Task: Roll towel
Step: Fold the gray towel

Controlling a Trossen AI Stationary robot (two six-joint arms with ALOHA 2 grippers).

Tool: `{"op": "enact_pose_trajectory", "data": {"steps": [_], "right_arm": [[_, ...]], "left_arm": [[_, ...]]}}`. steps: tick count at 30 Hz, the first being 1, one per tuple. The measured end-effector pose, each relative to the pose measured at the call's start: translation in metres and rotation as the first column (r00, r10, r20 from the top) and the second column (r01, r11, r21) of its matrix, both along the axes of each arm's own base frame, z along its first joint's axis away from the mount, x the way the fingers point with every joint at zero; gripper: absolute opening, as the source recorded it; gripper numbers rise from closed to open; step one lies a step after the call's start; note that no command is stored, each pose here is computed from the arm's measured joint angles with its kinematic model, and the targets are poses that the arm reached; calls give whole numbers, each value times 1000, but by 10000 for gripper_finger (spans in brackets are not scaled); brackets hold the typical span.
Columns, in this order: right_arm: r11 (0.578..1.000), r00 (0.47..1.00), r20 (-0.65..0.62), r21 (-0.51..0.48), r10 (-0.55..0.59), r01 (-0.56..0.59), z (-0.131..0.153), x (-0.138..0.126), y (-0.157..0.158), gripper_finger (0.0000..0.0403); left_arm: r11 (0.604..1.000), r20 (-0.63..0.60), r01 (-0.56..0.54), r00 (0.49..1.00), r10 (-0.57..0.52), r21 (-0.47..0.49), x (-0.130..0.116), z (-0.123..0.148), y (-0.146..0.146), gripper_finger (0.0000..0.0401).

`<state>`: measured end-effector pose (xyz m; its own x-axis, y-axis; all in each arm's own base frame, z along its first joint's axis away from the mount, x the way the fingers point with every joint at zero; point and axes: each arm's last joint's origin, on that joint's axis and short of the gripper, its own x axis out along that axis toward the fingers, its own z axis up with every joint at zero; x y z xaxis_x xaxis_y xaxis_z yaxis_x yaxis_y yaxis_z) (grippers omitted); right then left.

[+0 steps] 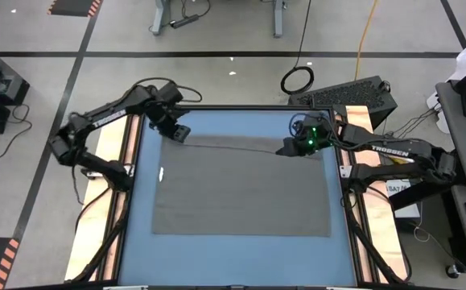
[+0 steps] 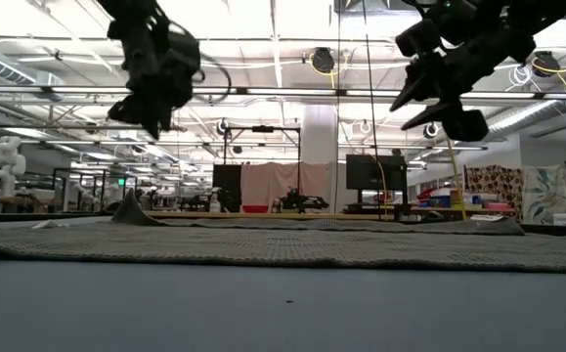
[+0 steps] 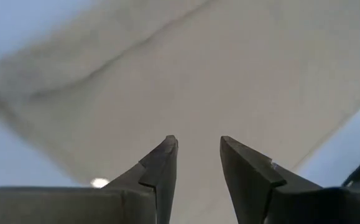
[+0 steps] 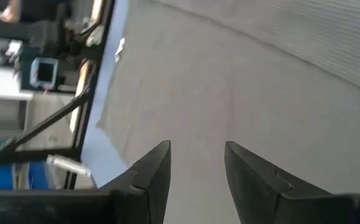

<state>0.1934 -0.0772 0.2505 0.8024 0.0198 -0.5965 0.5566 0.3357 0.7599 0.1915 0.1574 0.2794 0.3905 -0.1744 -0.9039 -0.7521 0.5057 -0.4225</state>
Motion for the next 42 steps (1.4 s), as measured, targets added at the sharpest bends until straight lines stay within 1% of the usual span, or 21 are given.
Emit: {"op": "enact_pose_trajectory", "data": {"steps": [3,6,7,9,12,13,15,16,18,20,22,24,27,29,31,33,37,42], "right_arm": [[999,999,29,-30,35,-34,2,-1,-5,141],[997,999,26,-71,44,-42,1,-3,-9,141],[995,998,28,-86,48,-45,2,-3,-10,141],[991,998,30,-122,58,-54,2,-4,-13,141],[982,996,28,-171,82,-76,2,-6,-17,141],[981,995,35,-170,95,-88,2,-7,-18,141],[983,991,55,-150,120,-110,3,-9,-20,141],[983,989,65,-140,131,-121,3,-9,-20,141],[983,986,75,-126,147,-137,3,-9,-20,141],[981,982,87,-112,166,-156,4,-9,-20,141],[982,981,91,-100,171,-162,4,-9,-19,141],[982,980,94,-87,178,-170,4,-8,-17,141],[983,980,97,-70,176,-169,4,-7,-15,141],[985,980,104,-50,168,-164,5,-6,-13,141],[987,979,125,-31,162,-159,7,-3,-11,141],[986,975,150,-17,165,-165,12,1,-7,141],[978,956,209,-74,205,-194,38,9,1,141],[972,951,247,-188,185,-140,69,16,9,141]], "left_arm": [[998,-71,9,997,-13,-56,-5,-12,9,130],[997,-101,6,995,-14,-80,-9,-14,16,132],[997,-96,14,995,-21,-69,-8,-12,18,135],[999,-97,37,995,-37,-7,-6,-5,27,149],[989,-133,110,986,-97,96,0,1,41,191],[981,-158,142,980,-120,133,2,1,46,209],[951,-233,239,953,-193,193,6,1,55,247],[931,-274,300,932,-239,207,7,0,58,264],[894,-345,410,878,-333,181,8,-5,61,292],[874,-411,471,825,-388,120,6,-11,61,302],[857,-464,510,778,-423,74,5,-18,62,301],[835,-481,547,750,-455,62,3,-23,61,290],[818,-477,568,745,-465,89,5,-31,63,271],[807,-493,582,733,-468,100,5,-35,64,259],[791,-493,599,729,-474,126,7,-38,64,251],[776,-482,619,719,-500,120,7,-42,63,248],[730,-466,679,673,-574,82,5,-50,59,247],[670,-452,738,627,-634,83,5,-61,58,247]]}}
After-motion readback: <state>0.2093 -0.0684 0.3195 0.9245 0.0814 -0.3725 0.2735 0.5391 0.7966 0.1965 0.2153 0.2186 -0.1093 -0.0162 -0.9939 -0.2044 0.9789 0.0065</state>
